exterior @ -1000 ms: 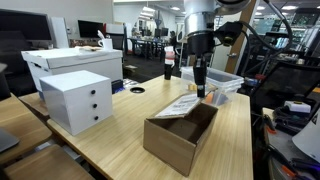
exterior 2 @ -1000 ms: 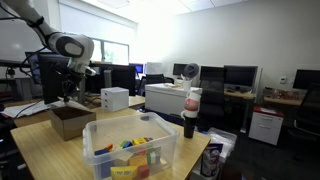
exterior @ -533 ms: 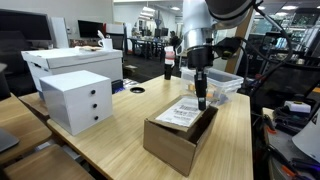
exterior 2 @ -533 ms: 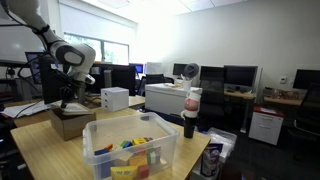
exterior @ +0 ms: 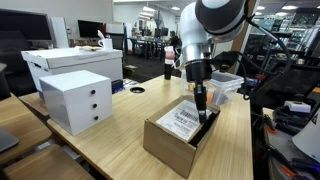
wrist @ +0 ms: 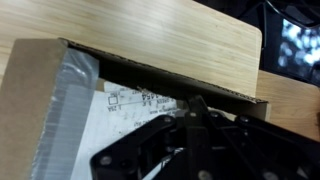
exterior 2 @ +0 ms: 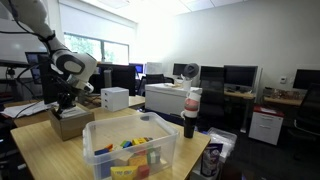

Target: Close the brown box.

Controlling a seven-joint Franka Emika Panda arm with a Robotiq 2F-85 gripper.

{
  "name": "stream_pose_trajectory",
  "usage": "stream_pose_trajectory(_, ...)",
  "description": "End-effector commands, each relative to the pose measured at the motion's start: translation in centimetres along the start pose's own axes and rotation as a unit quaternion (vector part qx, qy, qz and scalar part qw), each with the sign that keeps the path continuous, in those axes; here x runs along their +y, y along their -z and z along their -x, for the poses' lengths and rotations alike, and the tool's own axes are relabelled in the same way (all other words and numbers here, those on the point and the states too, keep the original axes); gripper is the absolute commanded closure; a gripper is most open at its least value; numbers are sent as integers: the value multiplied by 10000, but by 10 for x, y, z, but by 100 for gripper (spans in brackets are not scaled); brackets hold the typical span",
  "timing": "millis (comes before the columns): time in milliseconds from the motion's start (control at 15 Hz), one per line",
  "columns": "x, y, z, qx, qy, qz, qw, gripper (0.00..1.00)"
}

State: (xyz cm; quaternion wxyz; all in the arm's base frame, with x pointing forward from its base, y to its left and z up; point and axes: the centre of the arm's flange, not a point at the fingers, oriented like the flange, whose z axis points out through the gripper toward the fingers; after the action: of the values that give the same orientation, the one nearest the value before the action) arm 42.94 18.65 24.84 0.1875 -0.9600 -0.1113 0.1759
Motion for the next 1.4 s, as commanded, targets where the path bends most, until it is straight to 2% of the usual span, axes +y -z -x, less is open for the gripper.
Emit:
stream_pose_trajectory(0, -3, -17, -3, -17, 131, -190, 9997, 99)
stream_pose_trajectory(200, -14, -11, -2, 20, 184, -195, 9996, 99)
stream_pose_trajectory(467, -44, 36, 5, 191, 405, -53, 9990, 99)
stream_pose_trajectory(867, -69, 81, 13, 396, 724, 123, 9965, 98)
stream_pose_trajectory(933, -74, 91, 15, 445, 771, 176, 9959, 90)
stream_pose_trajectory(1000, -78, 99, 16, 517, 822, 235, 9950, 73)
stream_pose_trajectory(1333, -97, 144, 24, 915, 1073, 487, 9888, 48)
